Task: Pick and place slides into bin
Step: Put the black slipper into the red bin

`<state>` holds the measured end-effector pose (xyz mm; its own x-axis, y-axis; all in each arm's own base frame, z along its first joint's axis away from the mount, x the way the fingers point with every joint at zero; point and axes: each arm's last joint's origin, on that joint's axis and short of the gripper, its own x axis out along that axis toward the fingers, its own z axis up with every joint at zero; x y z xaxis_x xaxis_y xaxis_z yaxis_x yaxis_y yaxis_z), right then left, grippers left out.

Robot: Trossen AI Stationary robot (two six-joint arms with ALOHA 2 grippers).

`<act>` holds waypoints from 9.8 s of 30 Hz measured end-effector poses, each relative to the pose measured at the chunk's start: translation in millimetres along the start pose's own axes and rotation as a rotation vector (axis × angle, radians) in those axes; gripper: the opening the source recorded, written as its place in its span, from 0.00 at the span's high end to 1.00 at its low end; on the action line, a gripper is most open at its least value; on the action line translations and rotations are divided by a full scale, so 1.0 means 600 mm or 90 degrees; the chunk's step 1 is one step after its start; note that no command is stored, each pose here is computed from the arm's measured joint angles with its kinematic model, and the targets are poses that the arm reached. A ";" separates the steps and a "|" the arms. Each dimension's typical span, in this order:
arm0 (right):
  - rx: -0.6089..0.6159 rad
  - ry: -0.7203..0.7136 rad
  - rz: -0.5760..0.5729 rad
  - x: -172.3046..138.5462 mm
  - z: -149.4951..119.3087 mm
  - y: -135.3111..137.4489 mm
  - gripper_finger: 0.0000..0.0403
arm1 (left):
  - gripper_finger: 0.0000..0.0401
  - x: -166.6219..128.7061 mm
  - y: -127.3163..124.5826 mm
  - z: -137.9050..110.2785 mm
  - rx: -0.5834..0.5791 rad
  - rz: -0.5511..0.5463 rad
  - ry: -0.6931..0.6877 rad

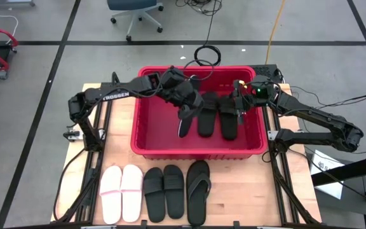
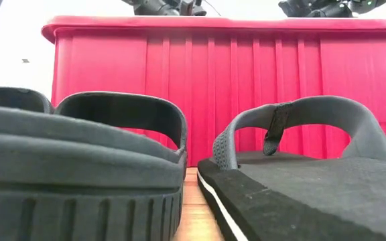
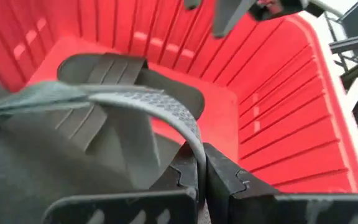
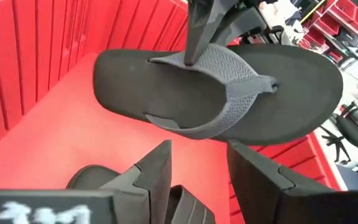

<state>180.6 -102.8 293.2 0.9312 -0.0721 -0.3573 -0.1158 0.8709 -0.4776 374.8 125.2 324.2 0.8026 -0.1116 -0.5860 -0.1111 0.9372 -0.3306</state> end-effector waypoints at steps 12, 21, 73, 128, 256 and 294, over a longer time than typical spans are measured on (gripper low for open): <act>0.008 0.000 0.000 0.000 0.000 0.000 0.65 | 1.00 -0.127 -0.038 0.008 0.017 0.073 -0.038; 0.008 0.000 0.001 0.000 0.000 0.000 0.64 | 1.00 -0.216 -0.073 0.005 0.107 0.070 -0.089; 0.091 0.001 -0.001 0.000 0.000 0.000 0.65 | 1.00 0.066 0.150 -0.176 -0.058 -0.183 -0.146; 0.087 0.001 -0.002 0.000 0.000 0.000 0.66 | 0.89 0.077 0.158 -0.192 0.031 0.053 -0.118; 0.079 0.000 -0.043 0.000 0.003 -0.007 0.68 | 0.57 0.079 0.076 -0.219 0.061 0.072 0.042; 0.000 -0.167 0.047 -0.126 0.107 0.073 0.68 | 0.57 -0.083 -0.221 0.032 0.186 0.234 -0.027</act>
<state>127.1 -27.7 351.0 0.9779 0.1204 -0.1709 -0.1870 0.8694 -0.4573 360.6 12.6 411.4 0.7647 0.2532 -0.5925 -0.2280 0.9664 0.1187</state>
